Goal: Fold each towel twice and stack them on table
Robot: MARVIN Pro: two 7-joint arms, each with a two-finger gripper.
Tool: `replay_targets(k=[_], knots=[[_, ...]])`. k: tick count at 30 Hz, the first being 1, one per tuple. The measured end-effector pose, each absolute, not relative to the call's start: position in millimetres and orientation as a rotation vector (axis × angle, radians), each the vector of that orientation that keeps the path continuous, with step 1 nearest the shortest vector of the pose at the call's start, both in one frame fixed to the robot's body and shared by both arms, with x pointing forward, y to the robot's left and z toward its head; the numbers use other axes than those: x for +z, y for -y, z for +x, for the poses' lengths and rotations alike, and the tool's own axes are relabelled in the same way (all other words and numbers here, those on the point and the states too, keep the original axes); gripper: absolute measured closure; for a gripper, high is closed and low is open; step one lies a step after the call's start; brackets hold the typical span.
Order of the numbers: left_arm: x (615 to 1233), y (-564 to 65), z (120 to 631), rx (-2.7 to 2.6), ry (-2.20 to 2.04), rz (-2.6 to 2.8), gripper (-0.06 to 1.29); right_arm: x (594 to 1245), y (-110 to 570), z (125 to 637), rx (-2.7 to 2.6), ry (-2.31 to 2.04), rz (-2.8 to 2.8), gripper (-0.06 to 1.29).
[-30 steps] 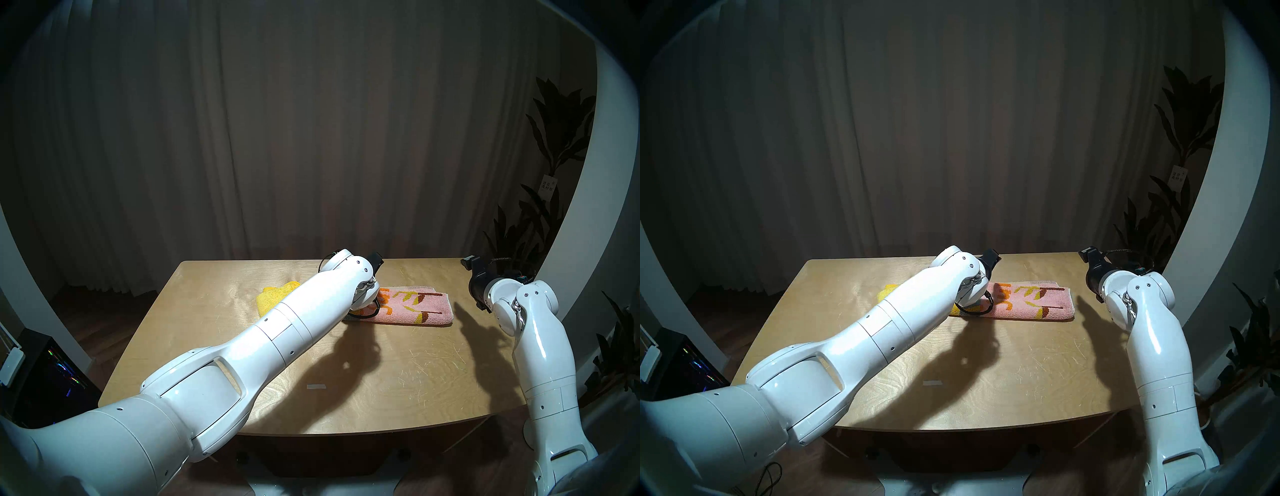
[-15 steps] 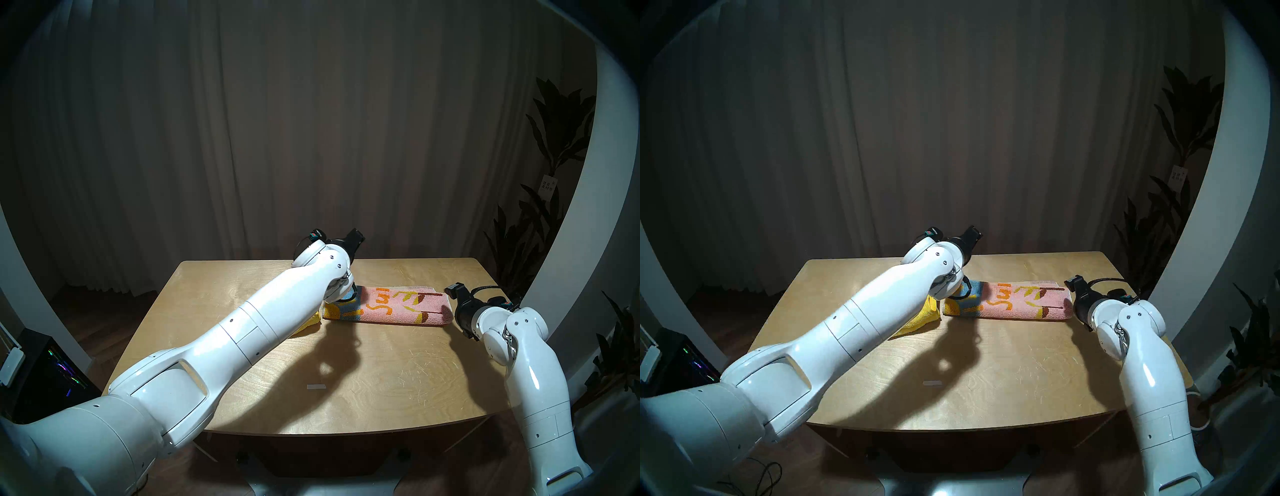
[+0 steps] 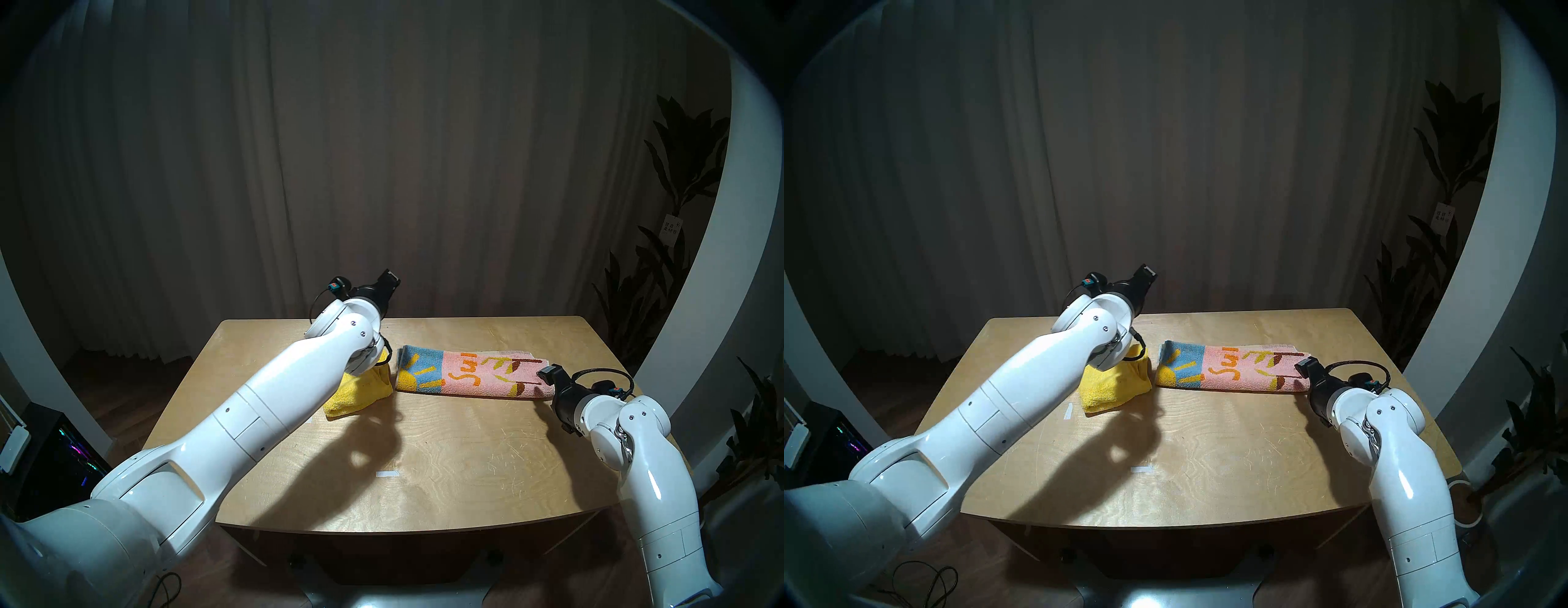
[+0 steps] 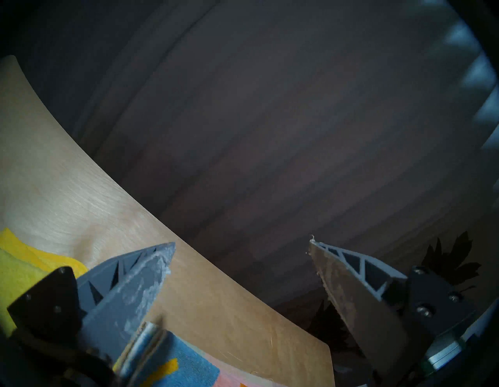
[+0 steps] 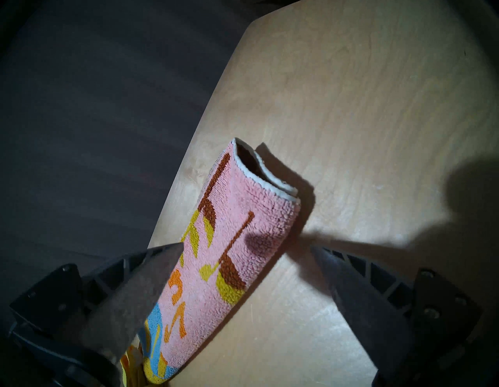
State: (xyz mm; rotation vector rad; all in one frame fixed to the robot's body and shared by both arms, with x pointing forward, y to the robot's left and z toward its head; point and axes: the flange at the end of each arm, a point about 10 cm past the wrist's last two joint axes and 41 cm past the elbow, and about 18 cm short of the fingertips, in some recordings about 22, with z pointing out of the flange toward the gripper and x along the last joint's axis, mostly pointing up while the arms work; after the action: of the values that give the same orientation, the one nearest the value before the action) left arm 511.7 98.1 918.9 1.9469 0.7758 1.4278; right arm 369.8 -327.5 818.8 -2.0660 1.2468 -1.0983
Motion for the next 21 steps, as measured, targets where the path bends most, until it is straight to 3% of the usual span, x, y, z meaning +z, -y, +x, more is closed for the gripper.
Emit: replay_targets(k=[21], knots=[[910,-183,454,1.579,-0.746,1.779,0.0,799,324,354,-1.159,-1.228,-2.101,0.0]])
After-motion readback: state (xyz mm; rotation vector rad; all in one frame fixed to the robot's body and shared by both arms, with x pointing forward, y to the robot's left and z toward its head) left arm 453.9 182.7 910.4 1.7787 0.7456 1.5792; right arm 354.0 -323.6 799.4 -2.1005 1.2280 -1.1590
